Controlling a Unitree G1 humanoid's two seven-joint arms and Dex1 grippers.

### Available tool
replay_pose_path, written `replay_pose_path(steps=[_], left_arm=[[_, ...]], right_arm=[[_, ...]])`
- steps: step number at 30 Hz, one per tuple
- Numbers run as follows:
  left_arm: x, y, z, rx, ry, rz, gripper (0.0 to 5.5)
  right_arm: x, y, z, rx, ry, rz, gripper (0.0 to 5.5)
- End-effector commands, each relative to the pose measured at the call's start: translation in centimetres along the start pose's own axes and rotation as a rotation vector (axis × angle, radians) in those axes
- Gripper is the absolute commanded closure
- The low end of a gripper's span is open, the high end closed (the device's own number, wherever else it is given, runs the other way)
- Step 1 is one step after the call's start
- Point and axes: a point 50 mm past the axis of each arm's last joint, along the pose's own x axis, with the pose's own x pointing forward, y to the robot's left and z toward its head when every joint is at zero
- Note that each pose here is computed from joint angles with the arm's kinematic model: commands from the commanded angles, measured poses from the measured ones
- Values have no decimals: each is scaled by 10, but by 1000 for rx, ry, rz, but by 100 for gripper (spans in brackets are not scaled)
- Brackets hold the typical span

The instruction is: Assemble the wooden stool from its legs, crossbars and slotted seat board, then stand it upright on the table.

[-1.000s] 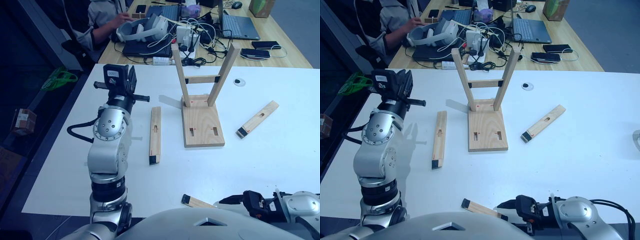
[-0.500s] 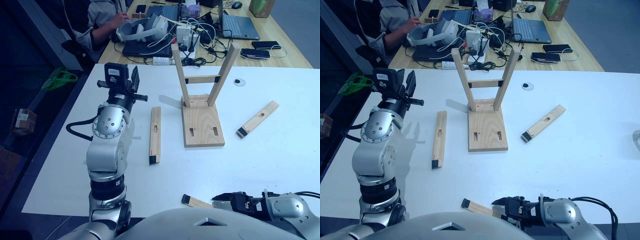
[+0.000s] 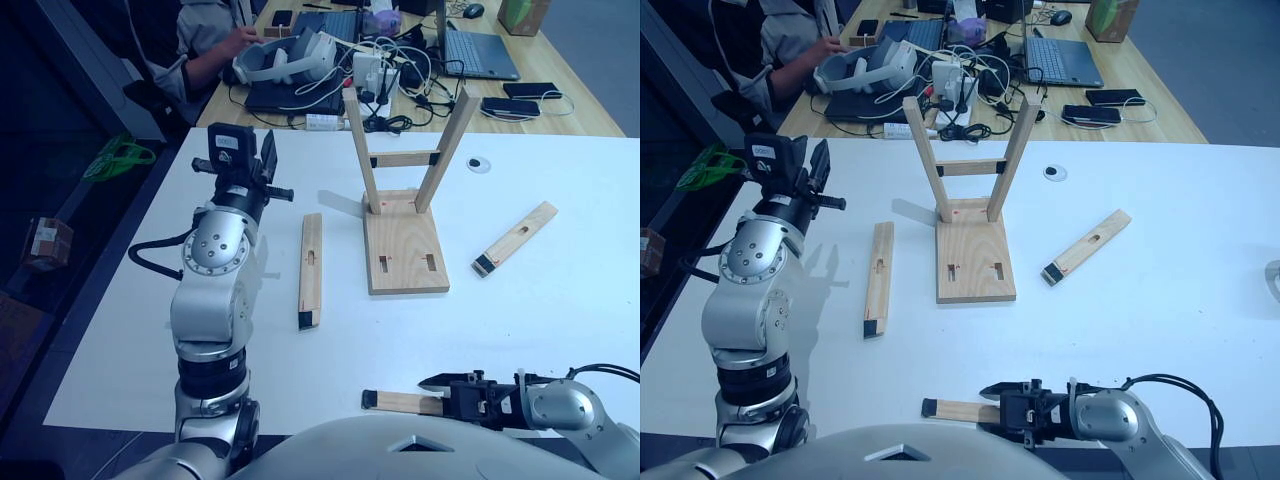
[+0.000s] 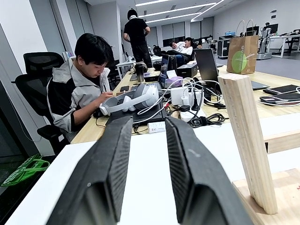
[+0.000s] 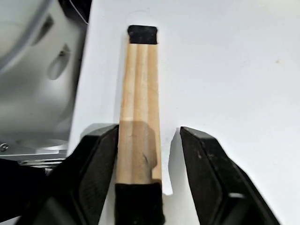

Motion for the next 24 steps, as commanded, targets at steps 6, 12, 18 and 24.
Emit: replay_pose_path(steps=[6,12,18,24], left_arm=[[6,1,1,20,0,17,420],[11,5,2,26,-20,38,420],[21,19,7,-4,-53,106,420],[36,21,11,-192,-51,70,420]], right_arm=[[-5,-10,-31,13,118,-36,414],[-10,-19,-25,129,13,-38,416],[-39,-72,10,632,-509,-202,422],[-55,-110,41,791,-825,-250,422]])
